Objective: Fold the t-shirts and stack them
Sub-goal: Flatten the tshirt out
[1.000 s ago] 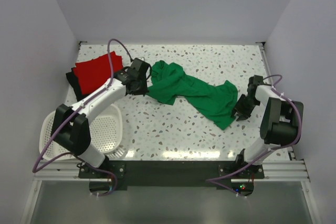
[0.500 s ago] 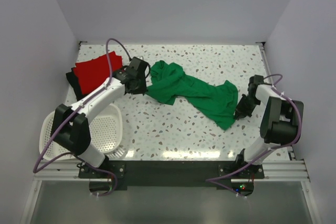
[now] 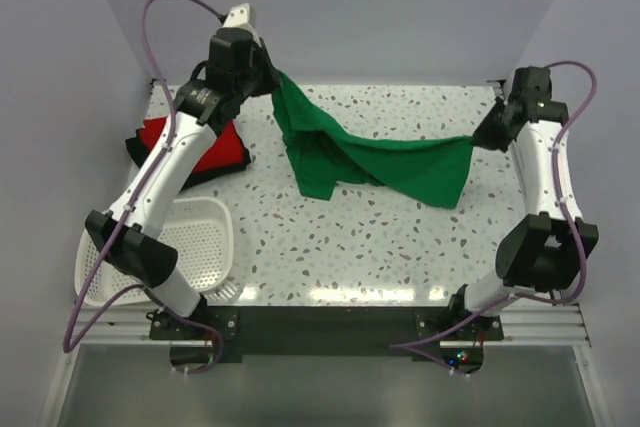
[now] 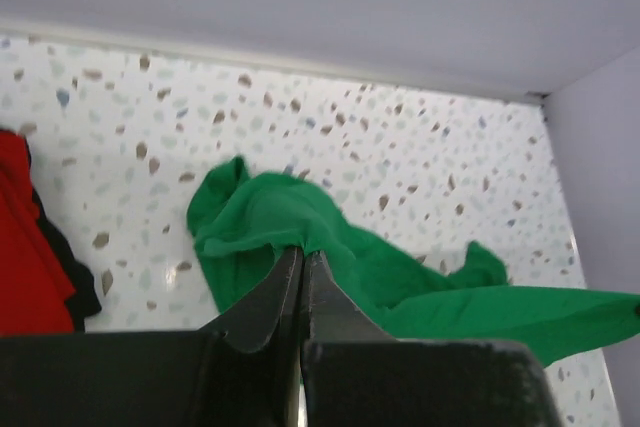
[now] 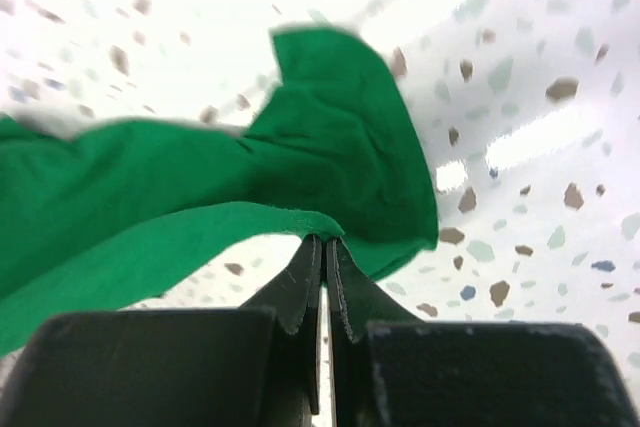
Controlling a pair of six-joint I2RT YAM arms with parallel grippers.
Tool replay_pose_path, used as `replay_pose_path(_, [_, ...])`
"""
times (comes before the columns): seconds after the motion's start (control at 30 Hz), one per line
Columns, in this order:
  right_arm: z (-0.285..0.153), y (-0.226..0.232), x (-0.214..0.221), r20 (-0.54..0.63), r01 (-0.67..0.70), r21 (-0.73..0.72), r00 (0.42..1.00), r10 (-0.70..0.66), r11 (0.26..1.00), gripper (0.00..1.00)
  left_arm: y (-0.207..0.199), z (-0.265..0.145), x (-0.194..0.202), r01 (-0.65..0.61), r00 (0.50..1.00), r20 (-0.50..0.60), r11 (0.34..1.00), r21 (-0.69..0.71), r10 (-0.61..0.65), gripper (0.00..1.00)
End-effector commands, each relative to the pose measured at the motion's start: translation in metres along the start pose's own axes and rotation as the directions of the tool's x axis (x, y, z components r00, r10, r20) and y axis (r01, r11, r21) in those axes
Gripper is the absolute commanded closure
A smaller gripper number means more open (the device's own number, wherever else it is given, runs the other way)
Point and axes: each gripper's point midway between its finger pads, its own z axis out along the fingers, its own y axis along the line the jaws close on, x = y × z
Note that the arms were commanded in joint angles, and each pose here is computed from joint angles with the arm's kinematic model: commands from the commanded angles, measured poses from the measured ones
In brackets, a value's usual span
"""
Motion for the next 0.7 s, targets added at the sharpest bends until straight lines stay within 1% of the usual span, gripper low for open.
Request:
replay_pose_path(0.0, [-0.067, 0.011, -0.031, 0.15, -0.01, -0.017, 0.989, 0.012, 1.0, 1.0, -0.03, -0.04, -0.092, -0.026, 0.965, 0.263, 0.996, 0.091, 0.001, 1.0])
replay_pose_path(0.07, [-0.105, 0.022, -0.049, 0.251, 0.001, -0.064, 0.968, 0.015, 0.998, 1.0, -0.036, -0.069, -0.125, -0.029, 0.927, 0.375, 0.993, 0.115, -0.017, 1.0])
replay_pose_path(0.1, [-0.119, 0.022, -0.056, 0.296, 0.0, -0.066, 0.955, 0.02, 0.998, 1.0, -0.038, -0.08, -0.135, -0.031, 0.911, 0.412, 0.992, 0.125, -0.023, 1.0])
replay_pose_path(0.13, [-0.139, 0.029, -0.066, 0.355, 0.01, -0.092, 0.934, 0.023, 0.996, 1.0, -0.038, -0.103, -0.149, -0.035, 0.884, 0.466, 0.991, 0.132, -0.031, 1.0])
replay_pose_path(0.17, [-0.153, 0.03, -0.072, 0.394, 0.015, -0.105, 0.919, 0.028, 0.994, 1.0, -0.038, -0.114, -0.157, -0.038, 0.867, 0.498, 0.99, 0.137, -0.036, 1.0])
replay_pose_path(0.2, [-0.183, 0.034, -0.08, 0.475, 0.03, -0.134, 0.879, 0.037, 0.991, 1.0, -0.04, -0.142, -0.173, -0.037, 0.827, 0.559, 0.986, 0.16, -0.06, 1.0])
replay_pose_path(0.27, [-0.213, 0.037, -0.087, 0.552, 0.052, -0.159, 0.833, 0.045, 0.986, 1.0, -0.034, -0.167, -0.187, -0.035, 0.783, 0.619, 0.989, 0.143, -0.062, 1.0])
replay_pose_path(0.3, [-0.235, 0.036, -0.088, 0.602, 0.062, -0.174, 0.796, 0.057, 0.983, 1.0, -0.033, -0.183, -0.196, -0.034, 0.751, 0.656, 0.988, 0.149, -0.073, 1.0])
replay_pose_path(0.33, [-0.257, 0.038, -0.094, 0.659, 0.077, -0.186, 0.75, 0.066, 0.98, 1.0, -0.026, -0.208, -0.203, -0.03, 0.714, 0.696, 0.99, 0.138, -0.075, 1.0])
replay_pose_path(0.4, [-0.287, 0.035, -0.097, 0.725, 0.089, -0.192, 0.684, 0.081, 0.977, 1.0, -0.019, -0.235, -0.212, -0.018, 0.665, 0.742, 0.991, 0.131, -0.086, 1.0])
replay_pose_path(0.43, [-0.315, 0.032, -0.098, 0.778, 0.094, -0.202, 0.621, 0.101, 0.975, 1.0, -0.011, -0.256, -0.216, -0.011, 0.632, 0.771, 0.993, 0.115, -0.082, 1.0])
replay_pose_path(0.5, [-0.338, 0.03, -0.098, 0.817, 0.099, -0.21, 0.565, 0.119, 0.973, 1.0, -0.003, -0.277, -0.219, 0.002, 0.592, 0.802, 0.995, 0.101, -0.083, 1.0])
replay_pose_path(0.53, [-0.355, 0.028, -0.098, 0.841, 0.105, -0.221, 0.524, 0.135, 0.97, 1.0, 0.003, -0.294, -0.221, -0.001, 0.565, 0.822, 0.996, 0.089, -0.072, 1.0])
replay_pose_path(0.6, [-0.367, 0.028, -0.098, 0.854, 0.105, -0.227, 0.499, 0.146, 0.968, 1.0, 0.012, -0.302, -0.218, 0.008, 0.541, 0.839, 0.998, 0.067, -0.061, 1.0])
replay_pose_path(0.67, [-0.373, 0.03, -0.102, 0.859, 0.106, -0.24, 0.486, 0.16, 0.965, 1.0, 0.015, -0.297, -0.216, 0.001, 0.541, 0.84, 0.999, 0.038, -0.032, 1.0])
